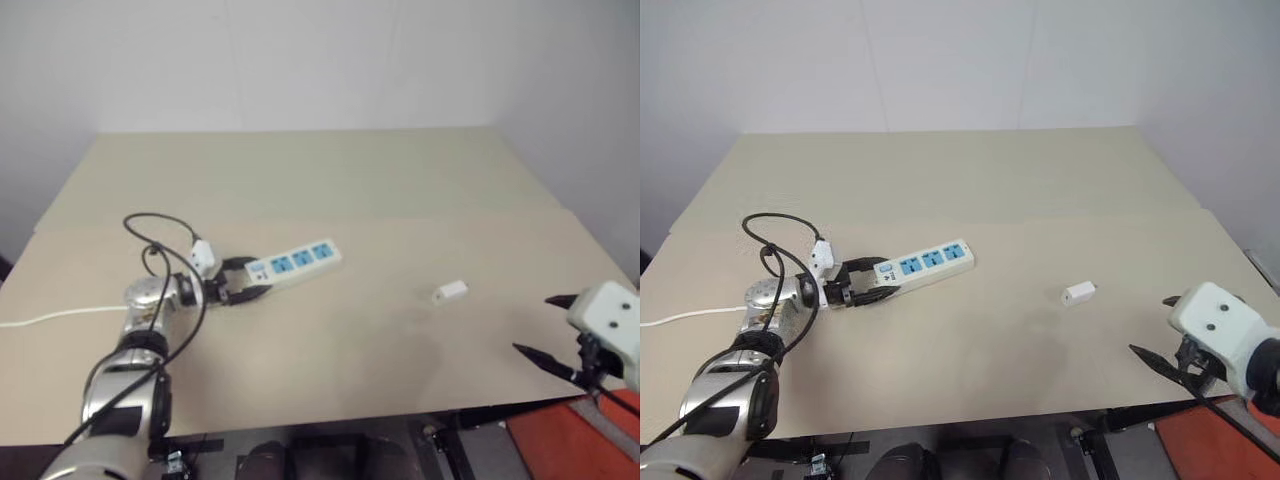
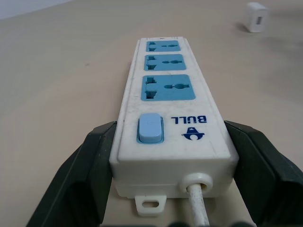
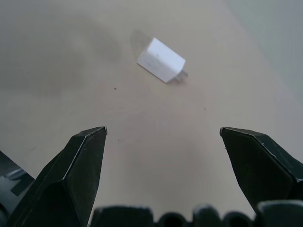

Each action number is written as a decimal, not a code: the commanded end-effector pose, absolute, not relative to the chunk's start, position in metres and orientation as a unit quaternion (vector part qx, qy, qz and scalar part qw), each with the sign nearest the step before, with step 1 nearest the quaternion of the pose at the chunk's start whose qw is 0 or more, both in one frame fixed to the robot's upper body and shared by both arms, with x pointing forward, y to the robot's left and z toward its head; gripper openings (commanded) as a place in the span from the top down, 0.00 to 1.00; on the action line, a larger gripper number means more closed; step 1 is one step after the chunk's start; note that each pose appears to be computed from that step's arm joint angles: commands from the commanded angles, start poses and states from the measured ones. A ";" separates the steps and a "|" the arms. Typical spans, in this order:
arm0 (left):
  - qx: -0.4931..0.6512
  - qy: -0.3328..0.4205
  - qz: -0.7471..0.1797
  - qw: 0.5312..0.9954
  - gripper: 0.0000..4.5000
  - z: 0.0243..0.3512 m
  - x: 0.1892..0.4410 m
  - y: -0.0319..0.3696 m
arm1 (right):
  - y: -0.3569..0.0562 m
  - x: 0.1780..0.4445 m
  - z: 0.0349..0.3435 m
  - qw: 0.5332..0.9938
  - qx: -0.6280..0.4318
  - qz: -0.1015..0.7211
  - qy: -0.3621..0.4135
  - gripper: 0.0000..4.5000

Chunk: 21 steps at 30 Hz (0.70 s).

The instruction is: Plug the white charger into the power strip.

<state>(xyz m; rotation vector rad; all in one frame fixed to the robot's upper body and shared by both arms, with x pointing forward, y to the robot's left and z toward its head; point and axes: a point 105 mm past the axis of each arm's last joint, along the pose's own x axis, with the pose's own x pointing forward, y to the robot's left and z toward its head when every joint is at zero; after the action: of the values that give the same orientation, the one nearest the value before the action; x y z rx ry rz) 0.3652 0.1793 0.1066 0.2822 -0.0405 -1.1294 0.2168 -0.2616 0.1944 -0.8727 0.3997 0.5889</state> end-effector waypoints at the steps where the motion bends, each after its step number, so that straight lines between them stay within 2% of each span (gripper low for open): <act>1: 0.149 -0.052 -0.566 0.809 0.28 0.119 0.360 0.164 | -0.251 0.226 0.203 0.801 -0.461 0.334 0.186 0.00; 8: 0.147 -0.043 -0.602 0.784 0.28 0.110 0.349 0.147 | -0.240 0.263 0.206 0.685 -0.539 0.446 0.205 0.00; 12: 0.156 -0.035 -0.618 0.770 0.28 0.101 0.339 0.141 | -0.230 0.296 0.205 0.612 -0.567 0.516 0.198 0.00; 21: 0.151 -0.040 -0.619 0.769 0.28 0.098 0.325 0.136 | -0.208 0.347 0.188 0.499 -0.605 0.579 0.225 0.00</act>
<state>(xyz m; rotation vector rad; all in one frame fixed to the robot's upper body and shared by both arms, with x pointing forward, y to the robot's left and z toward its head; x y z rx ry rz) 0.3286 0.1418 0.0960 0.3221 -0.0766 -1.3219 0.3492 -0.2029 0.1868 -1.4093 0.5009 1.3487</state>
